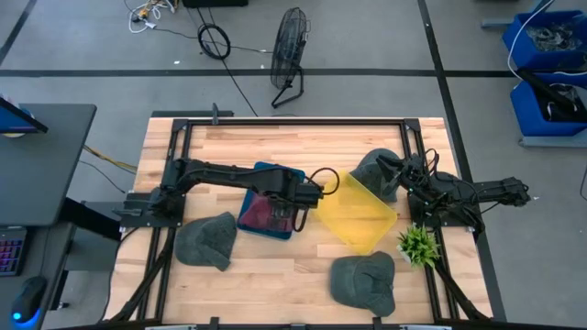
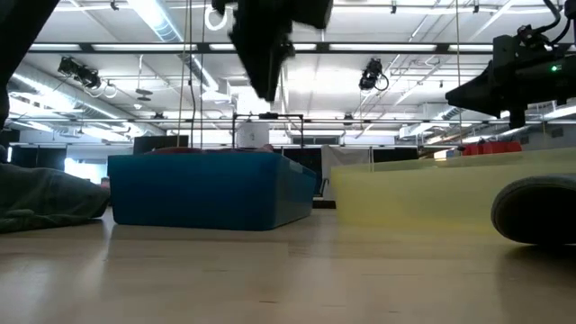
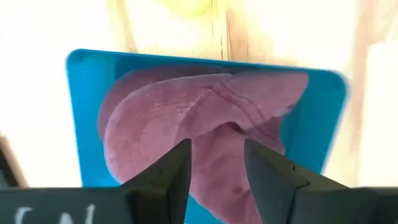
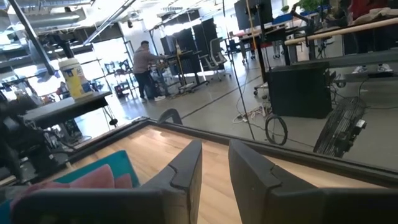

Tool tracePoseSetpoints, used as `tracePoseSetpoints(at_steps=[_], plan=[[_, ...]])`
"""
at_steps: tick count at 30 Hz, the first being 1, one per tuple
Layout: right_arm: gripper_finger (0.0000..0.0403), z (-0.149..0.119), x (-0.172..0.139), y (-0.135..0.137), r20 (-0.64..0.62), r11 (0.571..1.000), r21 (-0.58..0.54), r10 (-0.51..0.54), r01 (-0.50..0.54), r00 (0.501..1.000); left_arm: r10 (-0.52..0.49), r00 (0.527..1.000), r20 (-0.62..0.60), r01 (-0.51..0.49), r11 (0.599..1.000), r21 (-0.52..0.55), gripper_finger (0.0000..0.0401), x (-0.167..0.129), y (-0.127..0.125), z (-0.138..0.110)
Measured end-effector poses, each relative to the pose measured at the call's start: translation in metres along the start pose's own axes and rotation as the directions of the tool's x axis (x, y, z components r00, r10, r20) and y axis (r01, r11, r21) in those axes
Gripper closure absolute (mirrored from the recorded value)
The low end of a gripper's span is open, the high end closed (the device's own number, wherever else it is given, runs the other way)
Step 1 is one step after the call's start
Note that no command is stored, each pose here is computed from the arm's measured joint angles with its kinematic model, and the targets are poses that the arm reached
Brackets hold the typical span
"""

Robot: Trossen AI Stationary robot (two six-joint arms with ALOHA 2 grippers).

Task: Pick & Place hat
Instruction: Put the top gray cap into the yellow bin

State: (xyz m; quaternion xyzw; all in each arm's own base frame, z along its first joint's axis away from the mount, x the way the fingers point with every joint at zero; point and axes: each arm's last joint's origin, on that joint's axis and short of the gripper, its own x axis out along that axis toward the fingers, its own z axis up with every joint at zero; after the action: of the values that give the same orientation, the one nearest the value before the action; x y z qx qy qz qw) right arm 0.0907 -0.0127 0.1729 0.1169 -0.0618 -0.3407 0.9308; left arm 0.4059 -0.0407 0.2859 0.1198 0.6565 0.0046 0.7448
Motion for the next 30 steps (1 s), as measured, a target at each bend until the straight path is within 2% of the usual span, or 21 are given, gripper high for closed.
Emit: tracePoseSetpoints(at_steps=[3,6,11,16,20,22,25,28,30], plan=[[0.0317,0.000,0.000,0.001,-0.005,0.999,0.003,0.032,-0.032,0.999,0.073,0.997,0.006,-0.073,0.997,-0.002,0.0255,-0.026,-0.005,-0.003],[0.0317,0.004,0.000,0.004,0.018,0.994,0.013,0.111,-0.111,0.994,0.177,0.983,0.050,-0.175,0.984,-0.034,0.0256,-0.051,-0.010,-0.012],[0.0317,0.030,-0.004,0.009,0.071,0.977,-0.008,0.215,-0.215,0.974,0.238,0.961,0.144,-0.232,0.971,-0.059,0.0256,-0.088,-0.013,-0.038],[0.0317,0.062,-0.005,0.016,0.072,0.972,-0.085,0.223,-0.217,0.972,0.322,0.914,0.246,-0.275,0.939,-0.207,0.0256,-0.116,0.000,-0.083],[0.0317,0.081,0.003,0.028,-0.052,0.962,-0.180,0.201,-0.207,0.978,0.365,0.858,0.360,-0.248,0.910,-0.332,0.0256,-0.107,0.007,-0.119],[0.0317,0.085,0.009,0.036,-0.148,0.956,-0.226,0.156,-0.187,0.977,0.383,0.809,0.445,-0.219,0.900,-0.376,0.0256,-0.094,0.008,-0.133],[0.0317,0.088,0.022,0.045,-0.279,0.951,-0.302,-0.017,-0.071,0.960,0.414,0.726,0.549,-0.205,0.893,-0.401,0.0256,-0.066,0.008,-0.147],[0.0317,0.082,0.033,0.052,-0.394,0.902,-0.428,-0.234,0.048,0.889,0.450,0.641,0.622,-0.184,0.876,-0.445,0.0256,-0.035,0.008,-0.157],[0.0317,0.075,0.040,0.054,-0.461,0.871,-0.481,-0.346,0.097,0.817,0.473,0.591,0.653,-0.158,0.862,-0.481,0.0256,-0.016,0.008,-0.162]])
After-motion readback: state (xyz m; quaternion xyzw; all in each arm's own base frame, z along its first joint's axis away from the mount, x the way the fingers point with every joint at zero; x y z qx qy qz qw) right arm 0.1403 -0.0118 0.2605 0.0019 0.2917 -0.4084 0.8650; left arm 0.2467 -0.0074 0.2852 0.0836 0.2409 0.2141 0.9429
